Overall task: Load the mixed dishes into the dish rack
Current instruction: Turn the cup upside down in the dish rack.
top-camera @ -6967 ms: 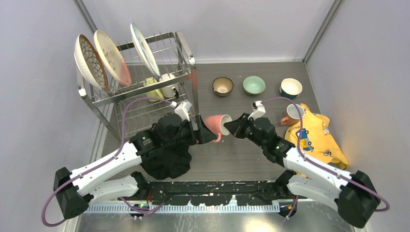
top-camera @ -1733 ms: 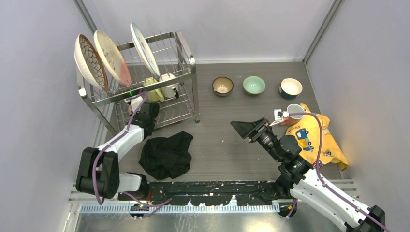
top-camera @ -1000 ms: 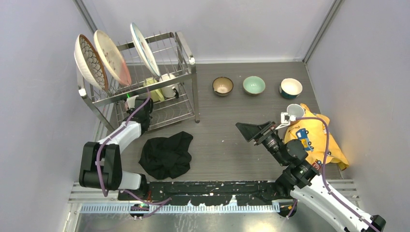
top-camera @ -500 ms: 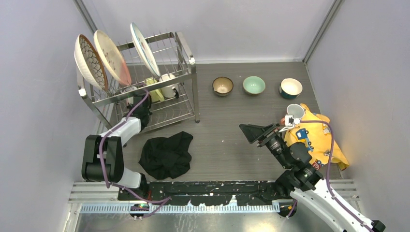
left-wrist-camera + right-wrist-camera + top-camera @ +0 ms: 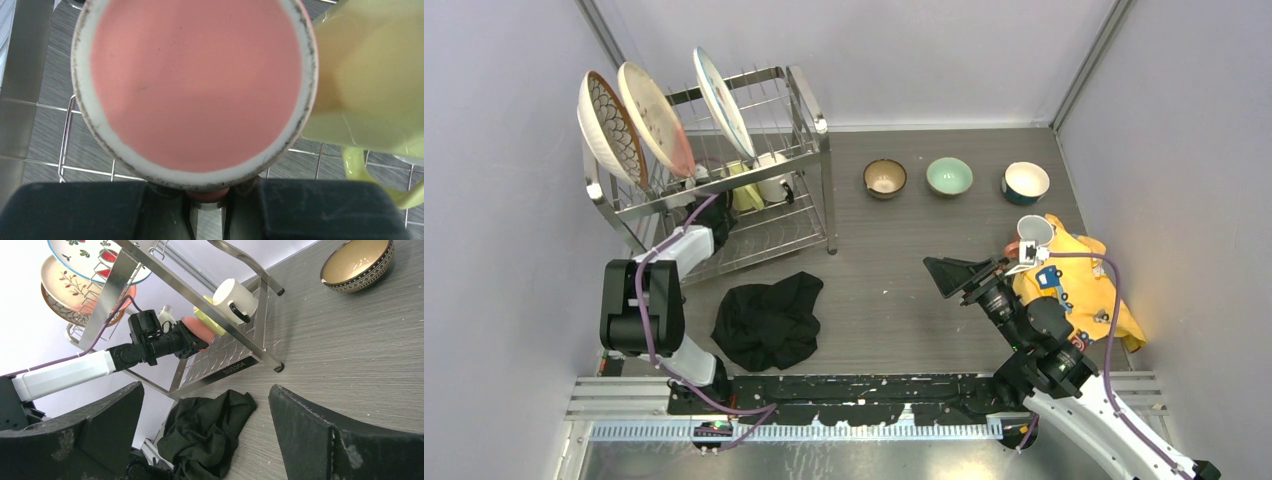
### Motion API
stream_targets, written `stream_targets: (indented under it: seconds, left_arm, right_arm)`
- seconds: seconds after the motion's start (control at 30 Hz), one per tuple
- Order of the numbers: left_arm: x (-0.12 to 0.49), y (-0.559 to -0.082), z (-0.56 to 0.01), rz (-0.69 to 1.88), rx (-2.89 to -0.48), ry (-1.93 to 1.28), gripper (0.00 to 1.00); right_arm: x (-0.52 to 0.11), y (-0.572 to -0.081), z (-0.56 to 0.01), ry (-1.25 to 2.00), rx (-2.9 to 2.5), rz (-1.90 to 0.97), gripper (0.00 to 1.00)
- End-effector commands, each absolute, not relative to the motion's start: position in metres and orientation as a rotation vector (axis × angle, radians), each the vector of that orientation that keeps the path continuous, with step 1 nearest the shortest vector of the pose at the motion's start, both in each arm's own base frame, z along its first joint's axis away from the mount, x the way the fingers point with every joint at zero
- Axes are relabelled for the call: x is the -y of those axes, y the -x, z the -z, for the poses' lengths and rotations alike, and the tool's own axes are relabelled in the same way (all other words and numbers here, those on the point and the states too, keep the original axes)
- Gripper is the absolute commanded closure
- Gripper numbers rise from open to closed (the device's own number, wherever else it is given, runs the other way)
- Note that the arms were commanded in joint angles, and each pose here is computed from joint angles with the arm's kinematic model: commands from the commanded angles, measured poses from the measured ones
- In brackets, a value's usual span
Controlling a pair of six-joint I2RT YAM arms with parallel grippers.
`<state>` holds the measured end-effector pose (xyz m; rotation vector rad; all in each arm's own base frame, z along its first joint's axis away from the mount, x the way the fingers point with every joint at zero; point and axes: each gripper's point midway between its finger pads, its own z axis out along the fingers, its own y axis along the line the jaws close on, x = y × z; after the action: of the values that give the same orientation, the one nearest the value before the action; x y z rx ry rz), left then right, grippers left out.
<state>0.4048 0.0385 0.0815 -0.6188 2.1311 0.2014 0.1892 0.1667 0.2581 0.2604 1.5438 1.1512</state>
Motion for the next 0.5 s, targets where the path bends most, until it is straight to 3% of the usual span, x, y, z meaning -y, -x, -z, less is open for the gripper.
stream_targets:
  seconds: [0.0,0.2,0.47]
  left_arm:
    - [-0.0366,-0.4224,-0.0862,-0.149,-2.121,0.612,0.96]
    - [-0.0389,-0.4200,-0.0809,-0.151,-2.154,0.617,0.93]
    - [-0.0318,-0.4136,-0.0777,-0.111,-2.187,0.603,0.73]
  right_arm:
    - [-0.1565,-0.1874,-0.2840,-0.261,-1.465,-1.138,0.00]
    - [-0.1534,-0.1873,-0.2781,-0.263,-1.486,-1.109,0.00]
    - [-0.1525,-0.1871,-0.2782,-0.268,-1.488,-1.108,0.01]
